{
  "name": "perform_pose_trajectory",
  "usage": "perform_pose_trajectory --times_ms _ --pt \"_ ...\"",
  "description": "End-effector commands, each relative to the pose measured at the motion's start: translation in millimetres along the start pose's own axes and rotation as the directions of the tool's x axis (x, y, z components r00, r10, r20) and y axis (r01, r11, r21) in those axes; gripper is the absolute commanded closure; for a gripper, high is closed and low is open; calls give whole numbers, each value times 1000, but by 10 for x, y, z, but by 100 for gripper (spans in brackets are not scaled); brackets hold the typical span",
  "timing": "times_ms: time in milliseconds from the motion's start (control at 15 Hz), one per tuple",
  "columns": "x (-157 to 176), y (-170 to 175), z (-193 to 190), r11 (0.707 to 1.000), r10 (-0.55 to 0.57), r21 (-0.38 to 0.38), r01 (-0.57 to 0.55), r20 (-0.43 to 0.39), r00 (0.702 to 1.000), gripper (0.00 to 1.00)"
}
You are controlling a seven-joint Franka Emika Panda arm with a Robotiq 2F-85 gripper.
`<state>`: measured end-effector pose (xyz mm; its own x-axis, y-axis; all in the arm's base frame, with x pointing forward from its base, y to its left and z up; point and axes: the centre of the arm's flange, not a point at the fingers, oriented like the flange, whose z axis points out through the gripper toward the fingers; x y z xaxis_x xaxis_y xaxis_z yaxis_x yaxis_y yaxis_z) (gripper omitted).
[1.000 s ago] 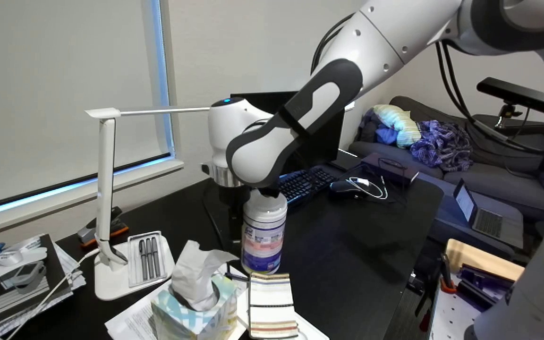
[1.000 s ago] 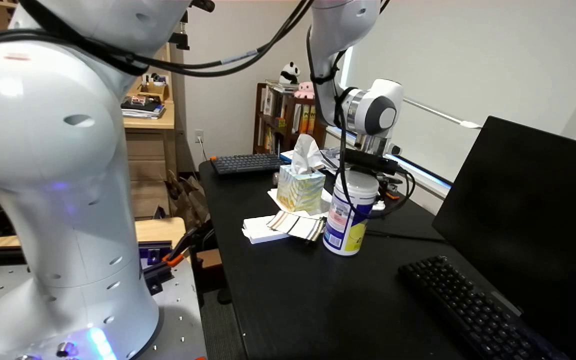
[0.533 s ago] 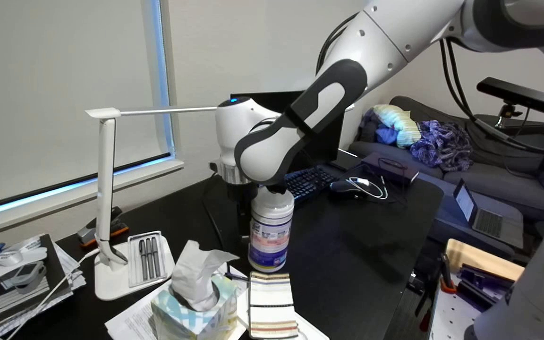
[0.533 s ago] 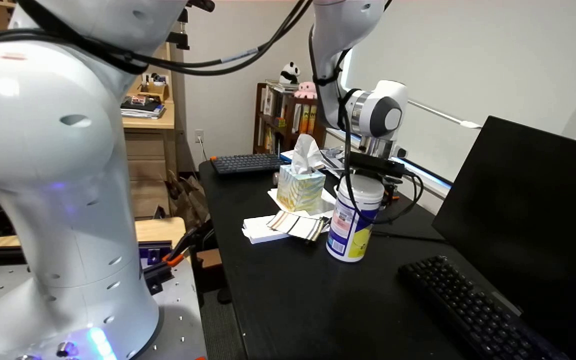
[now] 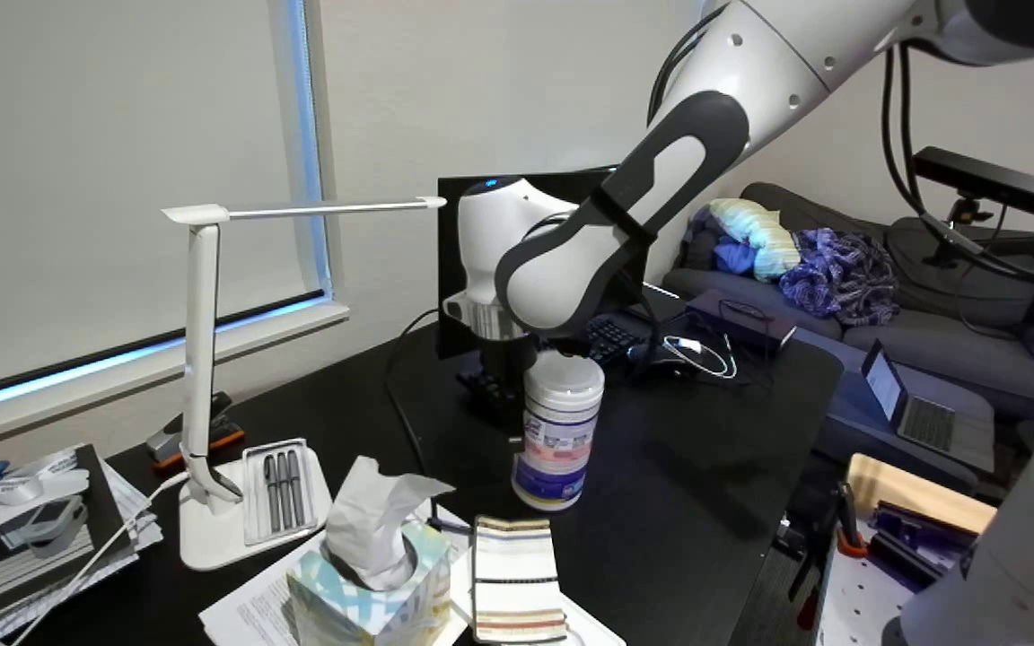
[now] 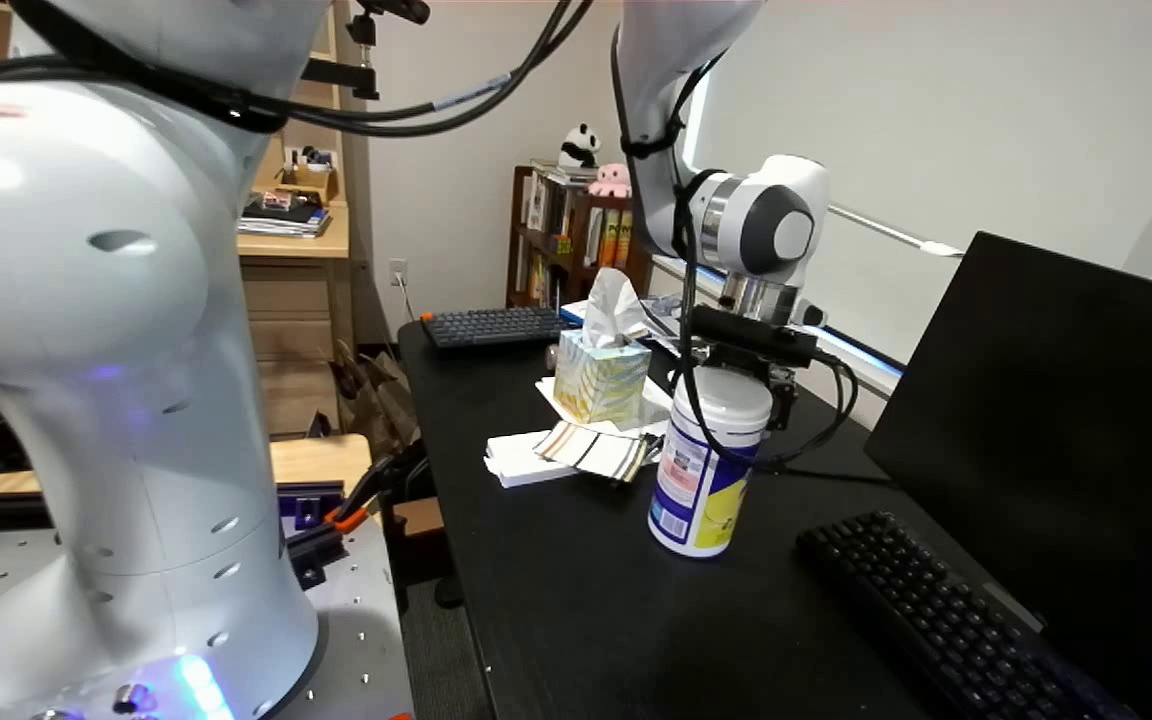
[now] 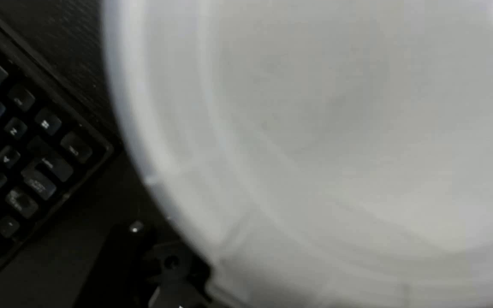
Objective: Move the white jar to the middle of the desk
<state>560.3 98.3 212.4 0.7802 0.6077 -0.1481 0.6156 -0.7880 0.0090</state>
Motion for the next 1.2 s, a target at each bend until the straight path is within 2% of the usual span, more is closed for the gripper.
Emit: perform_pose_trajectory --times_ms 0,667,867,1133 --pt "-482 -14 -218 1000 15 15 -15 -3 1000 0" --pt "-1181 322 -328 991 133 19 -133 4 991 0" --pt "-1109 328 -383 989 150 21 -149 -27 988 0" --pt "-740 14 -565 985 171 12 -171 -72 983 0"
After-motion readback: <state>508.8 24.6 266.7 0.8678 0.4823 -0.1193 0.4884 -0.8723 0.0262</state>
